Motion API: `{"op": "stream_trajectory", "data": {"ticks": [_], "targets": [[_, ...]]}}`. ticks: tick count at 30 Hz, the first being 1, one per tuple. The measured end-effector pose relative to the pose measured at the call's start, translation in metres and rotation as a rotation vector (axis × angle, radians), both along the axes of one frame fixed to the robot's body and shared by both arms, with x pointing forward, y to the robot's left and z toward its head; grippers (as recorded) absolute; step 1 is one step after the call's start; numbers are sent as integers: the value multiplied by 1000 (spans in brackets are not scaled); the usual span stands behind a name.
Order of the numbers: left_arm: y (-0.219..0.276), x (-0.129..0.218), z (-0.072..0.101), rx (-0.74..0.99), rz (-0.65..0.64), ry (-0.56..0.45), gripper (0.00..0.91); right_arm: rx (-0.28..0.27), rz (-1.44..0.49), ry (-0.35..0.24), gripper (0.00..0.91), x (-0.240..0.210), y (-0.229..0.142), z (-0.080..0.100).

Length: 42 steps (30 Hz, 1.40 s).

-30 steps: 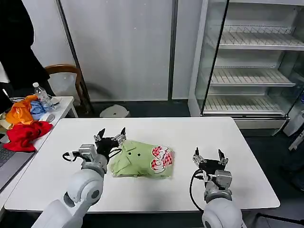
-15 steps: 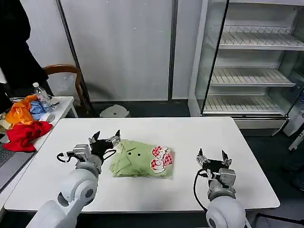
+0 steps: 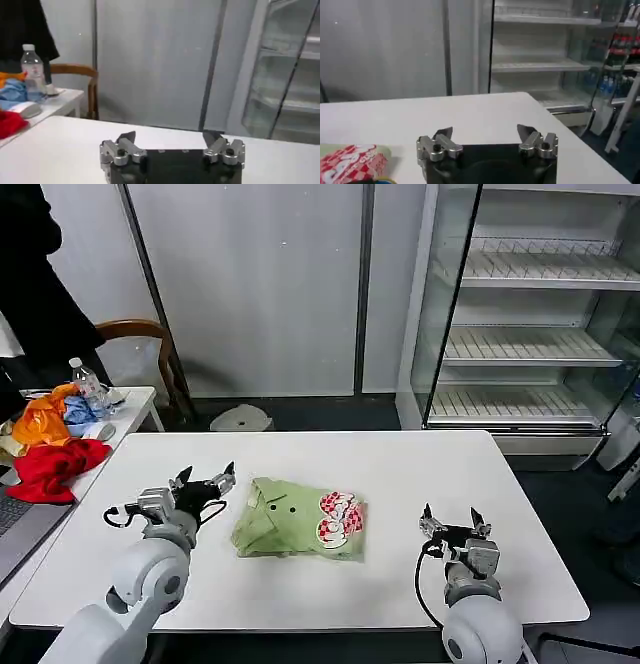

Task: Fold and organize the clothes.

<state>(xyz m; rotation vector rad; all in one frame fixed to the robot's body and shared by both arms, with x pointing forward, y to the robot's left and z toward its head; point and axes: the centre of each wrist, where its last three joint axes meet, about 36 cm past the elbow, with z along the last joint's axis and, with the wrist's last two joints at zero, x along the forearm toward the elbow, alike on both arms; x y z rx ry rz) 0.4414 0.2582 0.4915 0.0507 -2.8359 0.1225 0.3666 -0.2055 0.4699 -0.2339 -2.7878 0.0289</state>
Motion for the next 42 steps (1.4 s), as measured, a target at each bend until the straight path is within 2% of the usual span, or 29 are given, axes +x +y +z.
{"op": "stream_trajectory", "data": {"ticks": [23,42], "targets": [[25,6,-10,23,48,26,907,-20,23,27,907,0,-8,-6],[22,3,-15,19,47,35,907,-19,24,18,907,1,-5,-4]]}}
